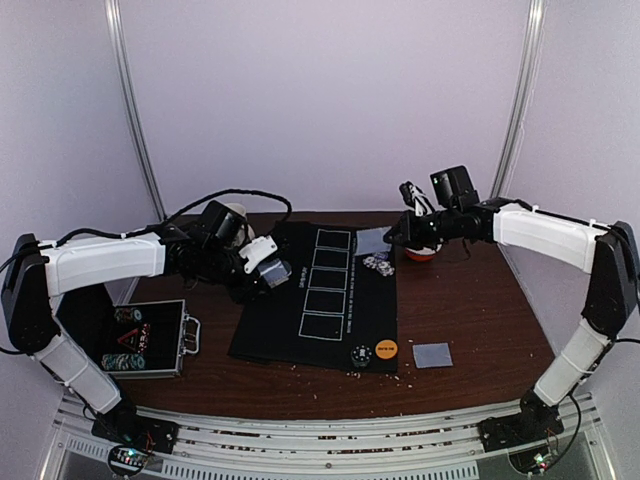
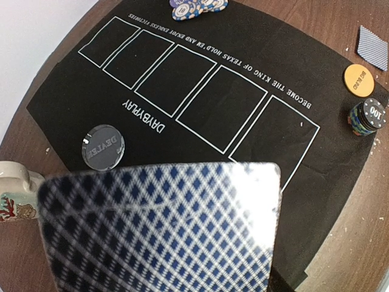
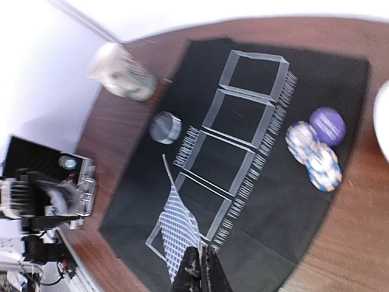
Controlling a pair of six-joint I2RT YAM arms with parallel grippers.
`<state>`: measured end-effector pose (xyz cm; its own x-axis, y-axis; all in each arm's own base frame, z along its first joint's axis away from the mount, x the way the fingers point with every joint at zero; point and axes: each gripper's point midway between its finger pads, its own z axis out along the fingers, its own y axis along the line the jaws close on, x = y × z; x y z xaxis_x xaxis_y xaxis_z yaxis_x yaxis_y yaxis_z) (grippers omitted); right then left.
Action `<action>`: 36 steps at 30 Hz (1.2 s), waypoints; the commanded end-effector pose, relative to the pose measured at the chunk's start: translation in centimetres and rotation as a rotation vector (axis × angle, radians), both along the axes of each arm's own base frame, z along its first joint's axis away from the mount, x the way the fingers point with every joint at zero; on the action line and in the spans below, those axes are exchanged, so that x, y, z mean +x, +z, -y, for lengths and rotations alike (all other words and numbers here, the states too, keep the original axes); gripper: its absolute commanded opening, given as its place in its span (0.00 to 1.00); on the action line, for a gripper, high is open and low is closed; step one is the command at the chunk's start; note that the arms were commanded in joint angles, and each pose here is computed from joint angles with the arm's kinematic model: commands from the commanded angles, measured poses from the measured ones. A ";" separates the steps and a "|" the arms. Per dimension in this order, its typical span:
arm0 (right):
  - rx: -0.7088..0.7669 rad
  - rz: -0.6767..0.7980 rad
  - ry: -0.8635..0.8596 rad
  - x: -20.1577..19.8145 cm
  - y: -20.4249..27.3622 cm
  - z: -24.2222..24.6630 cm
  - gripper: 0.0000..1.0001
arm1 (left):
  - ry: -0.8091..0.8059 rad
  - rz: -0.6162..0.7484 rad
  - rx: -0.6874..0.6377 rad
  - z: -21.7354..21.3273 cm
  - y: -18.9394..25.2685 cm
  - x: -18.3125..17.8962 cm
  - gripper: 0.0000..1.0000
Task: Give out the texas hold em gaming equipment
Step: Distribute the poker card in the small blind area.
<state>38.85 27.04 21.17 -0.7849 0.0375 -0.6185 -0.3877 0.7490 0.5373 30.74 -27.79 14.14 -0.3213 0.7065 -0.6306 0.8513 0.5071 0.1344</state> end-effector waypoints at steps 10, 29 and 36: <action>-0.066 -0.216 -0.136 2.4 -13.8 2.9 0.00 | -0.017 0.031 -0.030 0.5 0.9 0.3 0.46; -0.310 -0.304 -0.073 3.9 -19.1 5.6 0.00 | -0.017 0.032 -0.026 0.5 0.9 0.3 0.46; -0.369 -0.318 -0.069 3.4 -19.0 6.4 0.06 | -0.017 0.030 -0.028 0.5 0.9 0.2 0.46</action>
